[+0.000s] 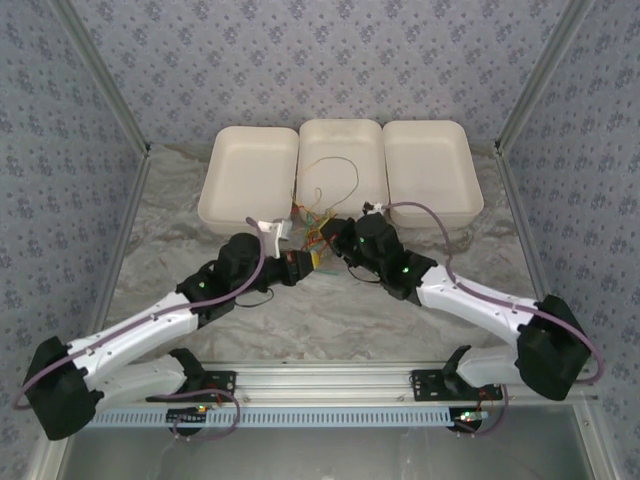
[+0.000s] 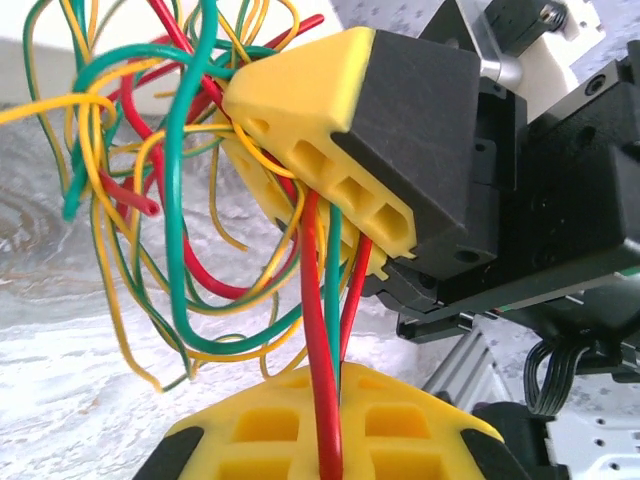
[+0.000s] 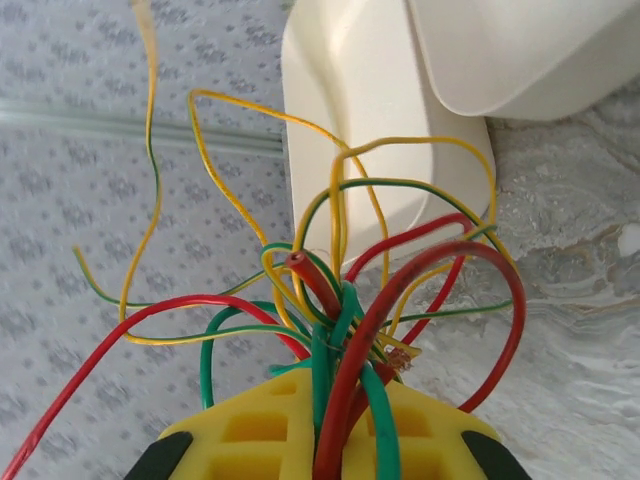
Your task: Untangle the cables
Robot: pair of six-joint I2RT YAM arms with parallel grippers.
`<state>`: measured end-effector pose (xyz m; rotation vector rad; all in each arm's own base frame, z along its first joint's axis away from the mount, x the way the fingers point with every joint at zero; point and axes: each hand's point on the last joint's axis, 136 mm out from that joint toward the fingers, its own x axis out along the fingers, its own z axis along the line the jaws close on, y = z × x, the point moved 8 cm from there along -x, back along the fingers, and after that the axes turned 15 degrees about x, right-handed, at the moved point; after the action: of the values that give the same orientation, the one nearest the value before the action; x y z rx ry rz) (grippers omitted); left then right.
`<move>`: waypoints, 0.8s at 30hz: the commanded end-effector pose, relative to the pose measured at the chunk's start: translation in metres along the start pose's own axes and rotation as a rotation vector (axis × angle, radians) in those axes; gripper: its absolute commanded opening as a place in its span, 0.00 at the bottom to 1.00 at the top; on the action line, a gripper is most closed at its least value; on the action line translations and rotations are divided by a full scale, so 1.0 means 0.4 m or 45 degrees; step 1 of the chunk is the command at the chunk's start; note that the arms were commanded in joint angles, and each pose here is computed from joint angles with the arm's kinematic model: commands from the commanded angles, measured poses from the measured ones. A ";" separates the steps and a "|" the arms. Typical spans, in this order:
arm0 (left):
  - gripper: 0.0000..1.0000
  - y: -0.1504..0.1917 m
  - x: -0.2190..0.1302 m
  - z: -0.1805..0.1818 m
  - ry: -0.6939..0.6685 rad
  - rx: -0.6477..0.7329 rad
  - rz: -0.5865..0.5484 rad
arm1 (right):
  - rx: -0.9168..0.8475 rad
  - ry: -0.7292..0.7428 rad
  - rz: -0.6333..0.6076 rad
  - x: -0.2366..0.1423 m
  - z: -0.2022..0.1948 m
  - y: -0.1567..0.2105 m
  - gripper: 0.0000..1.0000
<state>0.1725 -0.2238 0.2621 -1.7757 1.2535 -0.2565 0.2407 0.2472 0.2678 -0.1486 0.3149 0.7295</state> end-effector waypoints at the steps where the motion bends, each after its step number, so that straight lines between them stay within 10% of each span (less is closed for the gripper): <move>1: 0.00 0.022 -0.054 0.013 -0.104 0.005 0.048 | -0.356 0.133 -0.238 -0.065 0.034 -0.077 0.00; 7: 0.65 0.001 -0.127 0.034 -0.206 -0.038 0.005 | -0.782 0.270 -0.119 -0.084 0.021 -0.082 0.00; 24: 0.52 -0.045 0.012 -0.037 -0.013 -0.082 -0.006 | -0.994 0.236 0.083 -0.070 0.008 -0.042 0.00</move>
<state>0.1696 -0.2209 0.2488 -1.7718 1.3110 -0.0713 0.2357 0.2116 0.2714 -0.9527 0.2429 0.8516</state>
